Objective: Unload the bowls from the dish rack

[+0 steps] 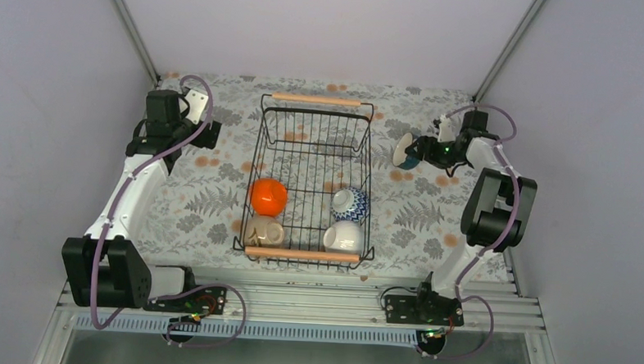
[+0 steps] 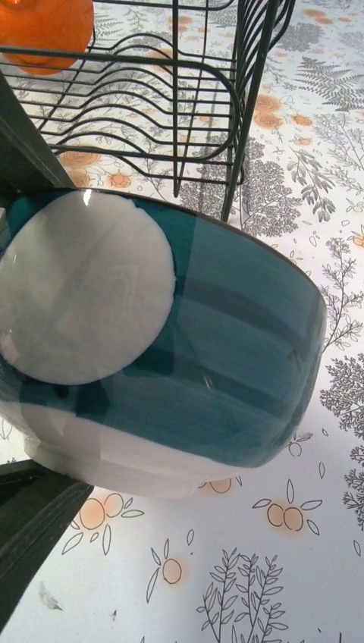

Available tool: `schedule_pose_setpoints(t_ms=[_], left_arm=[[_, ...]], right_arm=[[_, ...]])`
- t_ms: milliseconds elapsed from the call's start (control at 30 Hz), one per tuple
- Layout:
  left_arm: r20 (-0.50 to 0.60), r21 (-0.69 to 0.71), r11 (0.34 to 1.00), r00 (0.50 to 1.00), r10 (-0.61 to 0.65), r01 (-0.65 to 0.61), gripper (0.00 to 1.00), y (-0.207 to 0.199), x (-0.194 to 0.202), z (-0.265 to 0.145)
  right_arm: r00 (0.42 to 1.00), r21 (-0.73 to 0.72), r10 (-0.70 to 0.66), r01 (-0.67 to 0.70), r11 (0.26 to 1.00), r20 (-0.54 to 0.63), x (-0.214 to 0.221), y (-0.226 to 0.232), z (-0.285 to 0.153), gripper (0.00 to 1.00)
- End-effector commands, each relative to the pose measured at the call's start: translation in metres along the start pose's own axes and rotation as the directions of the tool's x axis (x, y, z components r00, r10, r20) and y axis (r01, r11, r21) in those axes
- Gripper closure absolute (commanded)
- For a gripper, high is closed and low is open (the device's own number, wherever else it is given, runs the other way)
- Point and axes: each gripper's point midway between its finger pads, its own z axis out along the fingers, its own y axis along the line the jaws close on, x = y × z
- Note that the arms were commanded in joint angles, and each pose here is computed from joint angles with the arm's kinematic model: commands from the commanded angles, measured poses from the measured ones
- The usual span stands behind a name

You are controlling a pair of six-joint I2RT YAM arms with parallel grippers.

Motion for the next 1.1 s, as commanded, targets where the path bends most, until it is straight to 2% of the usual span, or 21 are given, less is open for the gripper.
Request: schedule_pose_setpoints(t_ms=[0,267,400,533,667,867,967,1067], left_arm=[[0.033,0.003,1.000,0.999,0.011,-0.011,0.00,0.000,-0.006,-0.006],[0.033,0.002,1.000,0.999,0.013,-0.013,0.00,0.001,-0.007,-0.006],[0.035,0.006,1.000,0.999,0.014,-0.014,0.00,0.000,-0.007,-0.007],[0.032,0.011,1.000,0.999,0.014,-0.014,0.00,-0.001,-0.006,-0.006],[0.032,0.020,1.000,0.999,0.012,-0.013,0.00,-0.003,-0.005,-0.005],[0.028,0.051,0.999,1.000,0.001,-0.002,0.00,-0.008,-0.004,0.000],[0.029,0.055,0.998,1.000,-0.001,0.000,0.00,-0.008,-0.004,0.000],[0.032,0.052,0.999,0.999,0.002,-0.003,0.00,-0.008,-0.004,-0.001]], right_arm=[[0.999,-0.015,-0.034,0.034,0.999,0.032,-0.008,-0.007,0.005,0.61],[1.000,0.004,-0.021,0.021,1.000,0.019,-0.004,-0.020,0.015,0.59],[0.999,0.029,-0.025,0.025,0.999,0.024,-0.004,-0.025,0.012,0.49],[0.997,0.105,-0.053,0.048,0.993,0.049,-0.009,-0.030,0.000,0.34],[0.991,0.208,-0.097,0.075,0.975,0.094,-0.017,-0.034,-0.021,0.28],[0.991,0.281,-0.097,0.067,0.957,0.094,-0.018,-0.040,-0.033,0.17],[0.992,0.282,-0.083,0.054,0.958,0.092,-0.016,-0.044,-0.033,0.18],[0.996,0.253,-0.047,0.026,0.967,0.076,-0.010,-0.050,-0.024,0.32]])
